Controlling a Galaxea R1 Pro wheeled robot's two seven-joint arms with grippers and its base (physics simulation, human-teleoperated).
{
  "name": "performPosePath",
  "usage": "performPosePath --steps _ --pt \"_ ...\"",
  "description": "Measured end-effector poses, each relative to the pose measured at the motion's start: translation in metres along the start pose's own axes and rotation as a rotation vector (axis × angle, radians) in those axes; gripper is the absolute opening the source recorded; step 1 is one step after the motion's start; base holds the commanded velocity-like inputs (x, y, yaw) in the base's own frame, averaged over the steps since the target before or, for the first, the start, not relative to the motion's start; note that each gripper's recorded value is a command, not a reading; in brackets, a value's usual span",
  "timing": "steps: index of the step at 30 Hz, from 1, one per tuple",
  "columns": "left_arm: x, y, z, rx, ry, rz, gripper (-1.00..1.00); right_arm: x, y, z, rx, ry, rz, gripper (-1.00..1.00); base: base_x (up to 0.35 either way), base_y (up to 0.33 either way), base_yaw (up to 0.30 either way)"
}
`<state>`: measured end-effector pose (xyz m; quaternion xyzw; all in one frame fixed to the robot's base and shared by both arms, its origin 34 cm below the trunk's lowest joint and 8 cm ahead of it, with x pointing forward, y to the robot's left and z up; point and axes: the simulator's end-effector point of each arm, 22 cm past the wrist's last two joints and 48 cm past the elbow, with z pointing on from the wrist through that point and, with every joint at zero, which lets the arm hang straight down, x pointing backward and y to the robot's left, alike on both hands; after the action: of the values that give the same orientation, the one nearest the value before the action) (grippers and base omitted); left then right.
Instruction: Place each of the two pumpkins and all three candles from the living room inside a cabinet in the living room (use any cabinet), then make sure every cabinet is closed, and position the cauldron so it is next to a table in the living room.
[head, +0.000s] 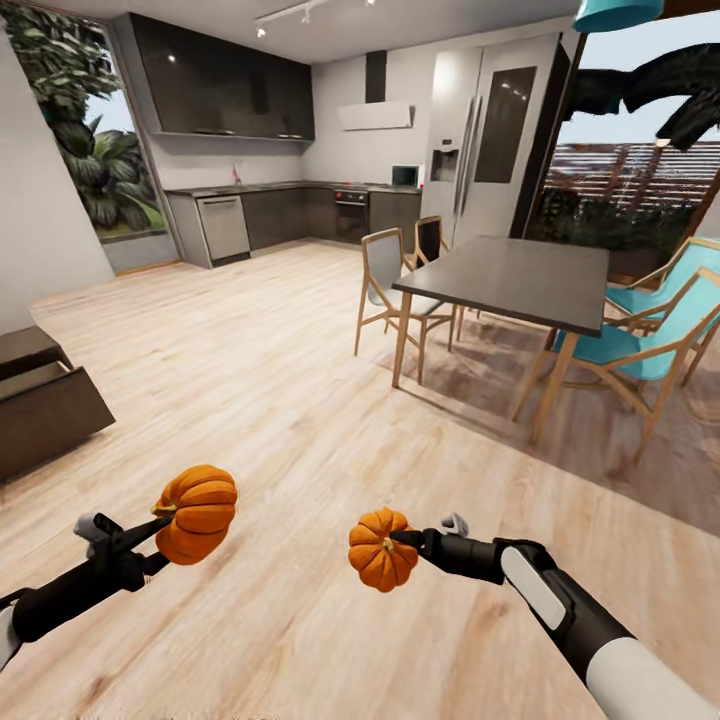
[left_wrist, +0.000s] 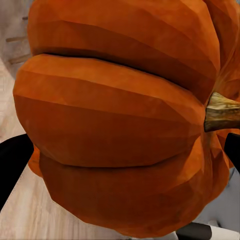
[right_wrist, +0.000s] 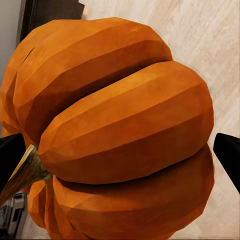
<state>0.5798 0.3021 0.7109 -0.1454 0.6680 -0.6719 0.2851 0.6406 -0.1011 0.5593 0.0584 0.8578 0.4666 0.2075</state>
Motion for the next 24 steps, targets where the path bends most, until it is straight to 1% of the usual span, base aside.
performPosePath --steps 2,6,8,20,22,23,24 --pt "0.000 0.001 0.000 -0.003 0.001 0.001 -1.00 0.007 0.000 0.003 0.005 0.020 -0.012 -1.00 0.000 0.000 0.272" --pt "0.000 0.001 0.000 -0.005 0.002 0.003 -1.00 0.011 0.000 0.004 0.007 0.029 -0.018 -1.00 0.010 0.004 0.272" --pt "0.000 0.001 0.000 -0.006 0.002 0.003 -1.00 0.011 0.000 0.004 0.008 0.030 -0.020 -1.00 0.140 0.079 0.272" --pt "0.001 0.002 0.000 -0.008 0.004 0.005 -1.00 0.011 0.000 0.004 0.010 0.031 -0.023 -1.00 0.262 0.162 0.273" --pt "0.001 0.006 -0.002 -0.016 -0.002 -0.005 -1.00 0.011 0.000 0.004 0.010 0.031 -0.023 -1.00 0.274 0.185 0.274" --pt "0.001 0.013 -0.006 -0.028 -0.012 -0.023 -1.00 0.011 0.000 0.005 0.010 0.031 -0.023 -1.00 0.274 0.186 0.274" --pt "0.001 0.016 -0.008 -0.035 -0.016 -0.029 -1.00 0.011 0.000 0.004 0.010 0.031 -0.023 -1.00 0.274 0.186 0.274"
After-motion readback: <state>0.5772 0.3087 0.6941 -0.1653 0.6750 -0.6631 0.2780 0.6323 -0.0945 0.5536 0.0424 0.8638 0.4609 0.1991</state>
